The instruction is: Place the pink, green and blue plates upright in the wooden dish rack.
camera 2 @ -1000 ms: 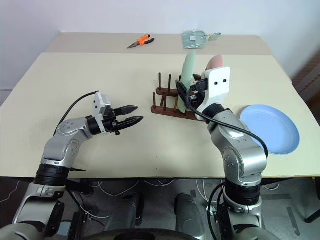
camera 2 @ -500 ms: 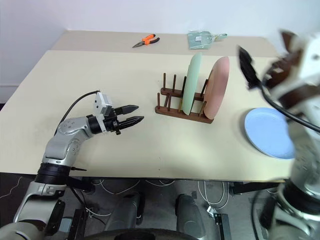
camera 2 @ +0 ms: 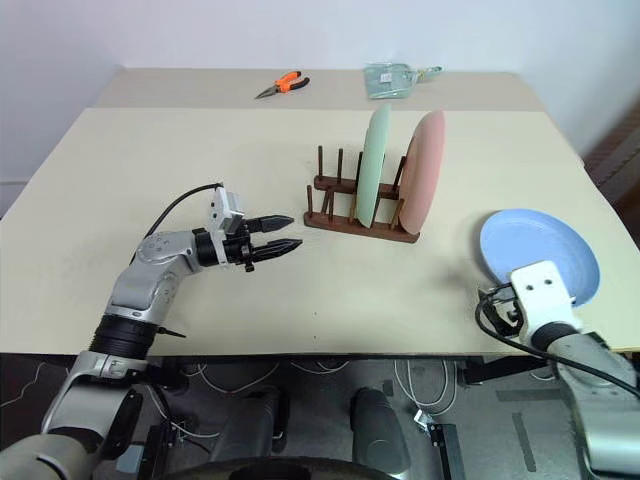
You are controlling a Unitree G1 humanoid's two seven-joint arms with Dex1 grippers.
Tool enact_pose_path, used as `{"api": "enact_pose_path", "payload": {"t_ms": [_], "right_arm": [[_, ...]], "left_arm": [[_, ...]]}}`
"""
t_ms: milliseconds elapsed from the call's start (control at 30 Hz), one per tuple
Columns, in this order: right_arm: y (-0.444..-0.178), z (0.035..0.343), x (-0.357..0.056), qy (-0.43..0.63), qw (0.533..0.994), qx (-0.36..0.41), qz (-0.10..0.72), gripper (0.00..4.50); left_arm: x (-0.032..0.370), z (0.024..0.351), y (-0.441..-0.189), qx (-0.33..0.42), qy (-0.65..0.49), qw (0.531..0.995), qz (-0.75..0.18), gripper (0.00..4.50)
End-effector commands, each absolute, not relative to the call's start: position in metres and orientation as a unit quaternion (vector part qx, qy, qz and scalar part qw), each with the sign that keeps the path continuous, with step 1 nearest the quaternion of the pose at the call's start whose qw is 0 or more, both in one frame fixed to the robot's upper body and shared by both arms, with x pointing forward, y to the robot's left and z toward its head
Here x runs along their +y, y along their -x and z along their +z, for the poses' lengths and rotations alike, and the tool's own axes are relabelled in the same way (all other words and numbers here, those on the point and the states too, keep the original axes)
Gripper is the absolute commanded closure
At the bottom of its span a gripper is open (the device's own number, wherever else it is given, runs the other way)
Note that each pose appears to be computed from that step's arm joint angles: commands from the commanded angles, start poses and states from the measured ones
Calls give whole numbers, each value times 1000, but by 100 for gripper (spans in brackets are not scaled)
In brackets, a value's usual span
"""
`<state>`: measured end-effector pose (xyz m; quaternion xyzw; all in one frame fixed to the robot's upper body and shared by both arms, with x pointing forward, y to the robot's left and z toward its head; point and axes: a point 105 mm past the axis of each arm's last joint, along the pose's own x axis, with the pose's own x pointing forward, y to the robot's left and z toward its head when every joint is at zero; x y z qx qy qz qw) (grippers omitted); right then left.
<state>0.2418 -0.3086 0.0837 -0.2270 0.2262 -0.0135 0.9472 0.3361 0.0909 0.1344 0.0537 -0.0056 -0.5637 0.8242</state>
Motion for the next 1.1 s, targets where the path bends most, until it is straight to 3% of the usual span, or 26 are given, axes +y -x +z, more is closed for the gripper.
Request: {"api": "enact_pose_path", "payload": {"t_ms": [33,133,167,233,433,567,667,733,867,1000,1100], "right_arm": [[-249,90,-319,233,949,211,-33,277],[-253,94,-322,241,948,202,-39,432],[-255,98,-321,252,947,196,-40,442],[-261,112,-320,289,941,170,-39,442],[-280,228,-282,329,943,-45,-27,442],[-270,321,-238,226,946,-233,21,442],[-254,370,-195,86,927,-340,134,442],[-247,381,-174,31,914,-356,193,442],[-242,387,-106,-185,844,-347,363,442],[-254,376,-85,-304,817,-292,393,442],[-286,337,-65,-351,838,-198,368,442]], "left_arm": [[94,145,-337,-27,-66,826,-559,195],[97,144,-336,-27,-68,829,-555,195],[97,144,-336,-27,-68,830,-553,195],[99,144,-336,-28,-68,833,-548,195],[120,150,-354,-48,-92,866,-490,195],[139,156,-374,-69,-108,894,-430,195],[150,161,-386,-82,-120,908,-394,195],[152,161,-389,-85,-122,910,-387,195],[159,158,-393,-81,-127,914,-378,195],[156,155,-390,-77,-117,910,-389,195],[145,142,-372,-50,-100,890,-441,195]]}}
